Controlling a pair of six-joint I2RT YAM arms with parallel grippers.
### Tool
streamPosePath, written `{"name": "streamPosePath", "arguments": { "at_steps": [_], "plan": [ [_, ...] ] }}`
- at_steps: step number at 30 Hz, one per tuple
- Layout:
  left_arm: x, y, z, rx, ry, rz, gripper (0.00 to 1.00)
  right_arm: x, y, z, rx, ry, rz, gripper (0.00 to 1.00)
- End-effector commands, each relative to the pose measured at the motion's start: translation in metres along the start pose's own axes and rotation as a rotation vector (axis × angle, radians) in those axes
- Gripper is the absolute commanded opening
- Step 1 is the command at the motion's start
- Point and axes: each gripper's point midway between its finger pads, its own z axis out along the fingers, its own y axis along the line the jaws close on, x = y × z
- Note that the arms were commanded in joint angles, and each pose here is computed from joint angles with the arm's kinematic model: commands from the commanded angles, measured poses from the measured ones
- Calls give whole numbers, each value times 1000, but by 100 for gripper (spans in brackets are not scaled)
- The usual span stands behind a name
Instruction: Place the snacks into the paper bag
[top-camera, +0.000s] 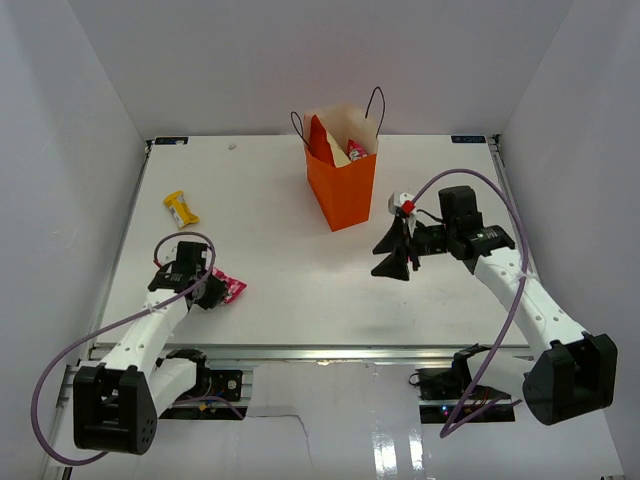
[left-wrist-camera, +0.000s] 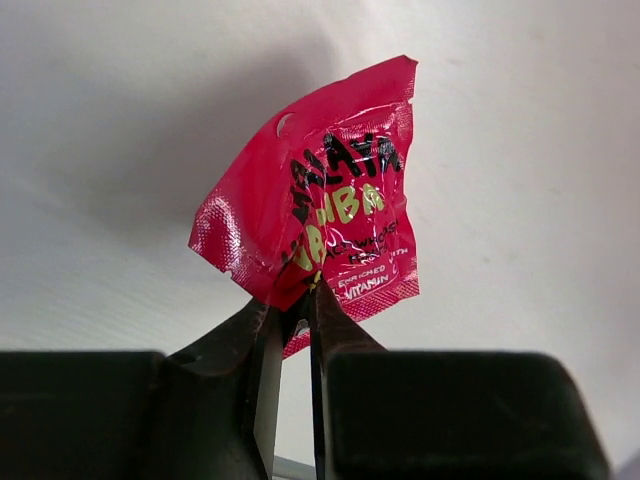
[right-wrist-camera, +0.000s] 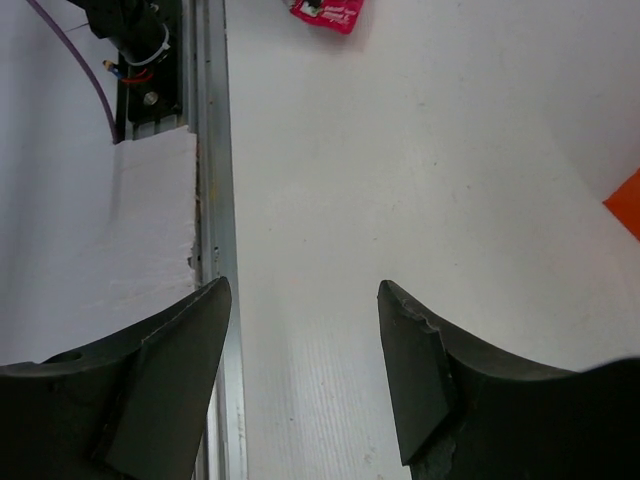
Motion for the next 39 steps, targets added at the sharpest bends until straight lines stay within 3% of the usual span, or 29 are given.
{"name": "streamPosePath", "arguments": {
  "at_steps": [1, 6, 11, 15, 18, 29, 32, 35, 39],
  "plan": [
    [3, -52, -21, 306, 29, 143, 19, -7, 16, 10, -104, -5, 23, 66],
    [29, -98, -47, 650, 127, 241, 17, -12, 26, 41, -139, 76, 73, 65],
    [61, -127, -76, 834, 211, 357, 16, -18, 9, 72, -65, 104, 361, 65],
    [87, -145, -92, 909, 261, 421, 16, -21, -15, 98, 102, 111, 547, 69],
    [102, -159, -99, 946, 298, 450, 16, -18, -14, 113, 91, 126, 642, 72],
    [132, -195, -119, 1026, 366, 529, 16, 2, -22, 141, 96, 169, 745, 71],
    [137, -197, -121, 1035, 385, 544, 17, 2, -27, 144, 107, 170, 736, 65],
    [141, -196, -122, 1043, 397, 551, 17, 0, -30, 145, 108, 166, 721, 47],
    [142, -192, -122, 1044, 398, 550, 18, -3, -27, 141, 95, 156, 692, 31]
  ]
}}
